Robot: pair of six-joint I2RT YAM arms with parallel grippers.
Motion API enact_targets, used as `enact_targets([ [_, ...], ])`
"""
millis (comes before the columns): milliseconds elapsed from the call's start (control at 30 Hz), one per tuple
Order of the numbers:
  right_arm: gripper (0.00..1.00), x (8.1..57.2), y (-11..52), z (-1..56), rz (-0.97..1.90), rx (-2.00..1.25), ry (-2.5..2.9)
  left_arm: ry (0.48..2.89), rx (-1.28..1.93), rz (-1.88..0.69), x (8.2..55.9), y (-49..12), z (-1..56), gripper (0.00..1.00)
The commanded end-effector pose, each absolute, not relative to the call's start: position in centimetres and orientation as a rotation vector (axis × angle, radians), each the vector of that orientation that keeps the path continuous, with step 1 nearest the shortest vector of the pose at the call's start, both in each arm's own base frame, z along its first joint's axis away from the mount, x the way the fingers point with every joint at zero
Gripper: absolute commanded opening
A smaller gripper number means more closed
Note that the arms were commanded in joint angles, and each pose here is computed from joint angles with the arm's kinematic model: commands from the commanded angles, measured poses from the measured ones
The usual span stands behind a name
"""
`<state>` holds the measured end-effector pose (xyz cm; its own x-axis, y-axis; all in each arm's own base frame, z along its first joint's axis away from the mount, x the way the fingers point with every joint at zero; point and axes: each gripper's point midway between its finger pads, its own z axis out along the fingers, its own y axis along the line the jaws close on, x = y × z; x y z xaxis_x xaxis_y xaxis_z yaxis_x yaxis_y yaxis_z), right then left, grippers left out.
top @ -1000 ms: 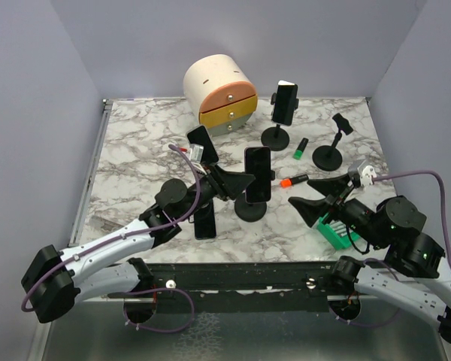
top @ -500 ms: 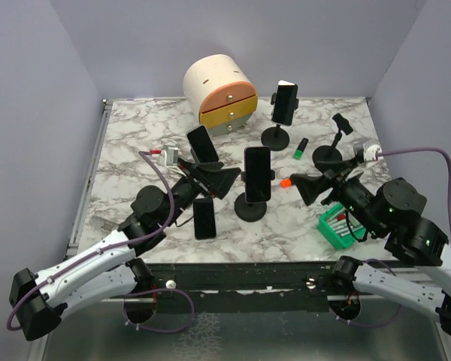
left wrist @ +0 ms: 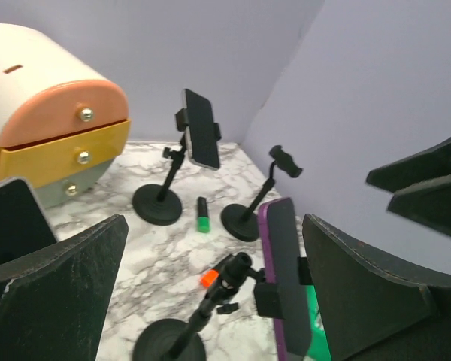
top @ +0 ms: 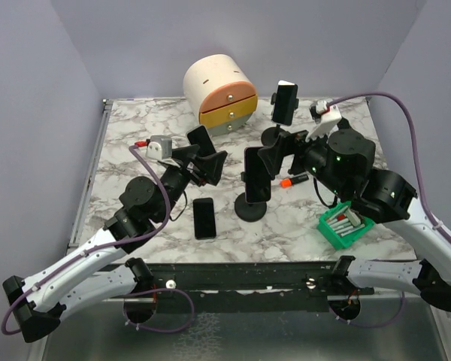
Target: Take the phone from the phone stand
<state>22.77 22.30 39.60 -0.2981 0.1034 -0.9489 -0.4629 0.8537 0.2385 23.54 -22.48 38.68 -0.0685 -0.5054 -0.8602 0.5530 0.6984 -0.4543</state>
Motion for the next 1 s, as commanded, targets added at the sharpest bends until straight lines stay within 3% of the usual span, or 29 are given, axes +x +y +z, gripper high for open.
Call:
enact_targets([
  [0, 0.99, 22.9, 22.6, 39.2, 0.526, -0.259, 1.895, 1.442, 0.069, -0.686, 24.8, -21.1, 36.1, 0.99],
  [267, 1.0, 23.3, 22.0, 40.1, 0.58, -0.204, 1.733, 1.46, 0.053, -0.608, 25.1, -19.8, 33.2, 0.99],
  [500, 1.0, 24.0, 23.9, 38.6, 0.508, -0.281, 1.899, 1.454, 0.06, -0.563, 24.9, -18.8, 34.5, 0.99],
  [967, 1.0, 27.2, 23.7, 37.7, 0.79, -0.222, 2.071, 1.44, 0.105, -0.492, 24.5, -17.6, 35.4, 0.99],
])
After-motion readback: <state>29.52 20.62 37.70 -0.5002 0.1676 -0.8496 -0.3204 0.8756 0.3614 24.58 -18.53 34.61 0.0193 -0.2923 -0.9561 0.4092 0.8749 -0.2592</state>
